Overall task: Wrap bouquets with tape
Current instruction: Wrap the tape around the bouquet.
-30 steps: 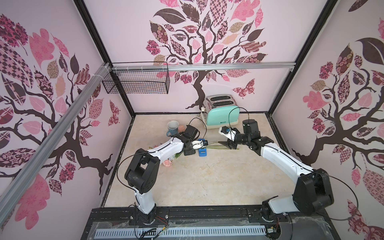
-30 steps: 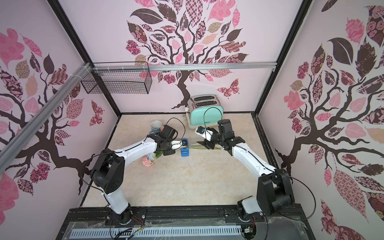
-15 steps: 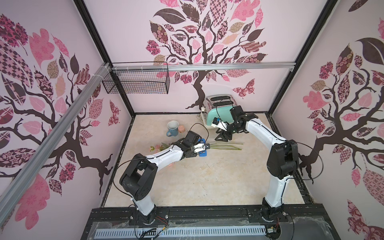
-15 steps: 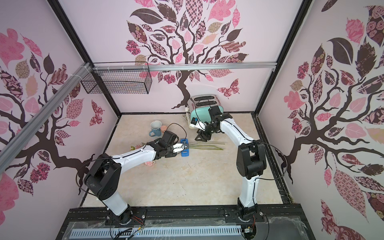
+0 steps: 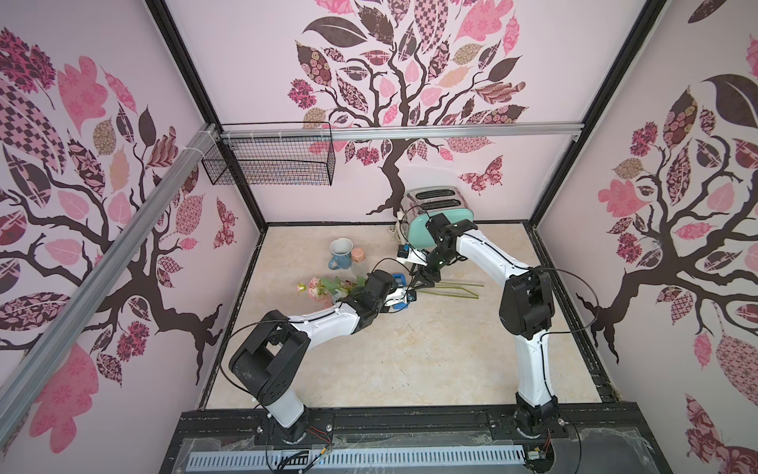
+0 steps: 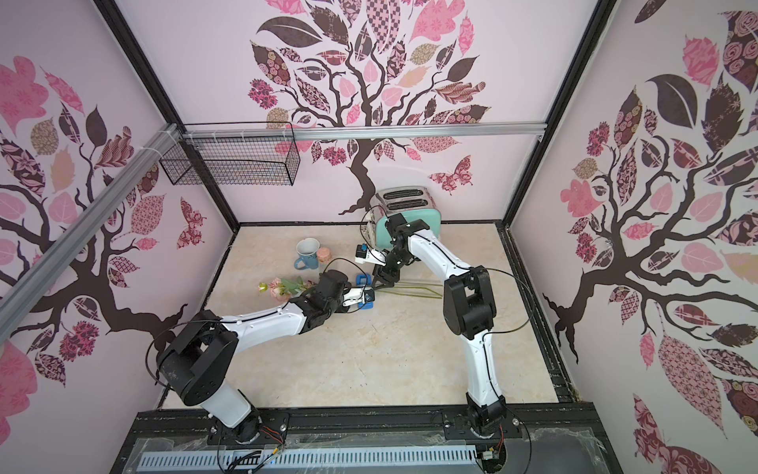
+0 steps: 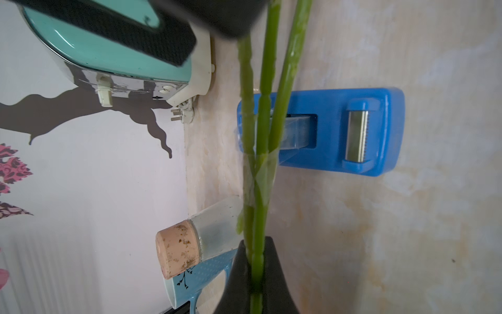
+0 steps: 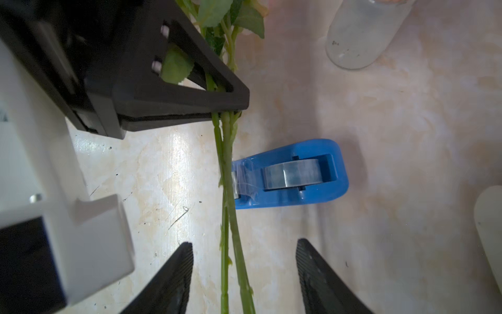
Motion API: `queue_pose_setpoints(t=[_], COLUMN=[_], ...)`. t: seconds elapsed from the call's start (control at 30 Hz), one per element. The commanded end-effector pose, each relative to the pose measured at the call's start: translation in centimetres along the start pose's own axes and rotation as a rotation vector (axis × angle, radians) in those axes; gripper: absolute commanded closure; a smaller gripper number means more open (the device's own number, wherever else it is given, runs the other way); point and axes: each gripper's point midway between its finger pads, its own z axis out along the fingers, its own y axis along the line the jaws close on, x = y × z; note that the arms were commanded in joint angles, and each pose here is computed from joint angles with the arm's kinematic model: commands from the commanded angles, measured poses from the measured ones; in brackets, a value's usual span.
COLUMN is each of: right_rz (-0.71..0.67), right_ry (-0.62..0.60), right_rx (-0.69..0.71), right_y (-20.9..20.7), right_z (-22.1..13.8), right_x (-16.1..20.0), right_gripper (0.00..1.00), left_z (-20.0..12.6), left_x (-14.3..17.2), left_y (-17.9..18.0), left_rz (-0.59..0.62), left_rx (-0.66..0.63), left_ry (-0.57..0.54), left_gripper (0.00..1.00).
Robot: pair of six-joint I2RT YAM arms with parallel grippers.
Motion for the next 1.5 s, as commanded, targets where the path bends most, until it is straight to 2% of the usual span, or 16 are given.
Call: queue_pose_setpoints(t=[0.0,0.2,0.3,0.4,0.5,0.53,0.67,0.73,0.97,1.0,1.13,1.27,1.4,1.47], right_rz=[0.027,0.004,-0.016,-0.033,-0.038,-0.039,-0.049,-0.063,-0.112,-0.118,-0.139,-0.185,-0.248,-0.281], right_ry=[0.061,0.052,0.049,0.044,0.042,0.044,0.059,0.055,0.037,0.035,0.029,0.013,-0.017,-0.029], right_rx=[-0.039,-0.071,-0.078,-0.074,-0.058,-0.052,-0.016,0.003,0.091,0.101,0.162,0.212,0.291,0.315], right_y=[-0.3,0.4,0.9,1.0,0.8,0.8,0.5,0.5,0.2,0.1,-0.6,-0.8,-1.0,-0.8], right_z=[1.5,2.2,2.2,2.0,1.9,1.9,2.0,1.8,1.4,1.4,1.4,1.3,0.8,0.7], right_x=[1.3,1.1,1.0,1.0,0.9,1.0,1.5,1.6,1.7,1.7,1.9,2.0,1.6,1.5], right_gripper=[0.36,0.39,0.46,0.63,0.98,1.0,1.0,1.0,1.0,1.0,1.0,1.0,1.0,1.0], left_z=[-1.4,-2.2,-2.2,-2.2,-2.1,-2.1,-2.2,-2.4,-4.4,-5.1,-8.6,-11.9,-13.6,-14.0], left_x=[-0.8,-1.3,-1.3,-1.3,-1.3,-1.4,-1.4,-1.3,-1.8,-2.0,-2.5,-2.9,-2.6,-2.3], left_y=[3.1,3.8,3.8,3.7,3.7,3.7,3.4,3.2,2.8,2.8,3.3,4.6,5.3,5.6], left_rz=[-0.01,-0.001,0.01,0.013,0.012,0.005,-0.033,-0.06,-0.124,-0.142,-0.229,-0.285,-0.302,-0.328], left_rx=[-0.15,-0.191,-0.196,-0.193,-0.19,-0.186,-0.137,-0.106,-0.051,-0.039,0.005,-0.014,0.018,0.076], left_ry=[-0.047,-0.077,-0.077,-0.075,-0.071,-0.075,-0.073,-0.061,-0.126,-0.145,-0.23,-0.316,-0.339,-0.354], left_gripper=[1.0,1.0,1.0,1.0,1.0,1.0,0.99,0.72,0.22,0.19,0.16,0.16,0.16,0.16])
